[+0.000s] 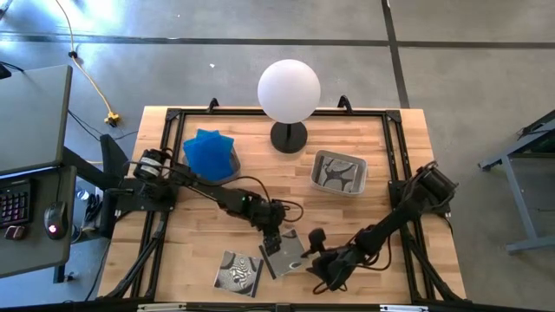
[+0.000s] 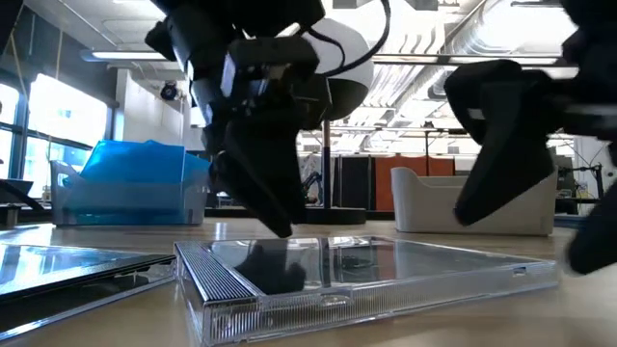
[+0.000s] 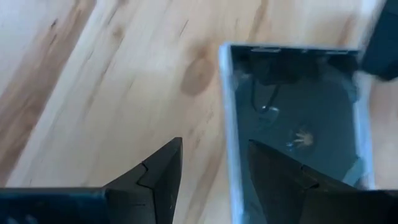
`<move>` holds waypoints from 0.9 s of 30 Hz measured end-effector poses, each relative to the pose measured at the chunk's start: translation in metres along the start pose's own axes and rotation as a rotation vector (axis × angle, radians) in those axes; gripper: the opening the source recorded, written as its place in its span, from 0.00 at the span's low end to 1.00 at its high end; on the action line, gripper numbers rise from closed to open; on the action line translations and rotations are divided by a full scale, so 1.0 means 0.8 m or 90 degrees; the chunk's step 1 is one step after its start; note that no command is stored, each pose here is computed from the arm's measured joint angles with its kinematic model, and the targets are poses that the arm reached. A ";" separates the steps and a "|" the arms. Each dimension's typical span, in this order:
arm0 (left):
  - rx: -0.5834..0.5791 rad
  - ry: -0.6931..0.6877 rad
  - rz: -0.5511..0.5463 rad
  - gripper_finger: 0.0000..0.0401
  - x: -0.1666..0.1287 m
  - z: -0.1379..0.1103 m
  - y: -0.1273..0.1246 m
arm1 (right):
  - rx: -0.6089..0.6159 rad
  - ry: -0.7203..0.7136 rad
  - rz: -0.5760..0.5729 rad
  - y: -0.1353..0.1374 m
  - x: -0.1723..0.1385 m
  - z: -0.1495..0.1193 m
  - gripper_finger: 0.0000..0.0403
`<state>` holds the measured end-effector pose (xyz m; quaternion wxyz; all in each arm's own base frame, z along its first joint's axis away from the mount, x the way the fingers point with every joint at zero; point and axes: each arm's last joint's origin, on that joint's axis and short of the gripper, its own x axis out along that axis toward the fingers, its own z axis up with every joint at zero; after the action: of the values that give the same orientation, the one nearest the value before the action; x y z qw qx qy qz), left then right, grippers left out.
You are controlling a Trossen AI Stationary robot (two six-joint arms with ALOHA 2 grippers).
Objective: Pick & place jewel cases by type
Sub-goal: Put the right black cd case into the gray bin
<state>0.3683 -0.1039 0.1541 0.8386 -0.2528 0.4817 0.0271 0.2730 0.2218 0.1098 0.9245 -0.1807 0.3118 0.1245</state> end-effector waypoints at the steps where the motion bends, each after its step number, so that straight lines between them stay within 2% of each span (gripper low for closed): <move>1: 0.000 -0.002 -0.003 0.44 0.000 0.000 -0.001 | -0.012 0.002 -0.013 0.000 0.002 -0.002 0.55; 16: -0.017 0.001 -0.001 0.44 0.008 -0.002 0.000 | -0.057 0.015 -0.053 -0.005 0.011 -0.009 0.54; 23: -0.084 0.036 -0.073 0.44 0.042 -0.006 0.002 | -0.111 0.025 -0.065 -0.013 0.014 -0.009 0.54; 27: -0.115 0.045 -0.101 0.44 0.048 -0.005 0.001 | -0.128 0.034 -0.065 -0.017 0.016 -0.010 0.54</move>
<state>0.3853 -0.1130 0.1203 0.7946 -0.3654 0.4848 -0.0046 0.2831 0.2074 0.0992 0.8982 -0.2911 0.3128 0.1030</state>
